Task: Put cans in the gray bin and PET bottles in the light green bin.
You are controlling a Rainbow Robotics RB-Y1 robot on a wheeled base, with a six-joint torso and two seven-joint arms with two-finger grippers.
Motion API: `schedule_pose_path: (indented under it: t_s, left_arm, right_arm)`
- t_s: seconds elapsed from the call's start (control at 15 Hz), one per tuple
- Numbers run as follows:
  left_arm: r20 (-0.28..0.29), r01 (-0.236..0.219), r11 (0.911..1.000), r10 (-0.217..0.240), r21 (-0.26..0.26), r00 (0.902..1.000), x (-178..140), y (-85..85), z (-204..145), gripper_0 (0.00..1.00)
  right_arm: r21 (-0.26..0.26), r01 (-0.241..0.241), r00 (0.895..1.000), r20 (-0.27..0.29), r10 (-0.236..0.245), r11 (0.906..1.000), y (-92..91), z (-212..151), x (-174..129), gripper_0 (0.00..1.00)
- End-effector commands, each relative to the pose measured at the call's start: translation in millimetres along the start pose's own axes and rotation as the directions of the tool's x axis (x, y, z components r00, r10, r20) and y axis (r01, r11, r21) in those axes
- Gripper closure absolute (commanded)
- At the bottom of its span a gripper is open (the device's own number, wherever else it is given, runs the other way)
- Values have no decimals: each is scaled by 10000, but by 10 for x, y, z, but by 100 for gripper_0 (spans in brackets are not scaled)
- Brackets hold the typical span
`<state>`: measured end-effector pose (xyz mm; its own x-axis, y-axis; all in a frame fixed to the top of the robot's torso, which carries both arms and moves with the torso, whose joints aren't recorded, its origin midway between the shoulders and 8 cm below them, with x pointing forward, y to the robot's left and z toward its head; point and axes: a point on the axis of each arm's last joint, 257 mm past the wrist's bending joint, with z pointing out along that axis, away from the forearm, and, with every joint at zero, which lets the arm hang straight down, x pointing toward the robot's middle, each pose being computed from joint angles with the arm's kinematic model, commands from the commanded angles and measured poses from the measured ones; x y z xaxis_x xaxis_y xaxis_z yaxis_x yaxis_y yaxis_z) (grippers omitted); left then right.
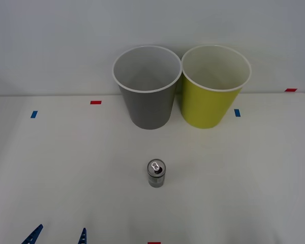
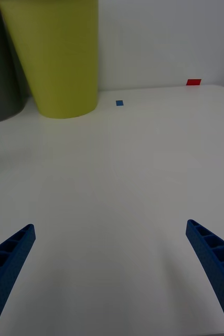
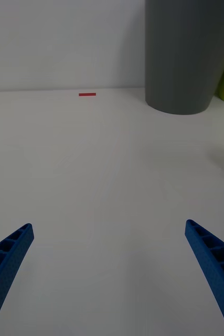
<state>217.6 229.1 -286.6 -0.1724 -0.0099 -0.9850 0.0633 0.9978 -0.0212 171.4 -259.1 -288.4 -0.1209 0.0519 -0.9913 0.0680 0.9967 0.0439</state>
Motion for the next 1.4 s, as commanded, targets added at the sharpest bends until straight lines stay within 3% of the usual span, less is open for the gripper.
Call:
schedule_pose_path:
  t_s: [0.07, 1.4]
  left_arm:
    - [0, 0, 10000, 0, 0, 10000, 0, 0, 0, 0]
    - [0, 0, 10000, 0, 0, 10000, 0, 0, 0, 0]
  right_arm:
    - [0, 0, 10000, 0, 0, 10000, 0, 0, 0, 0]
    - [0, 0, 10000, 0, 0, 10000, 0, 0, 0, 0]
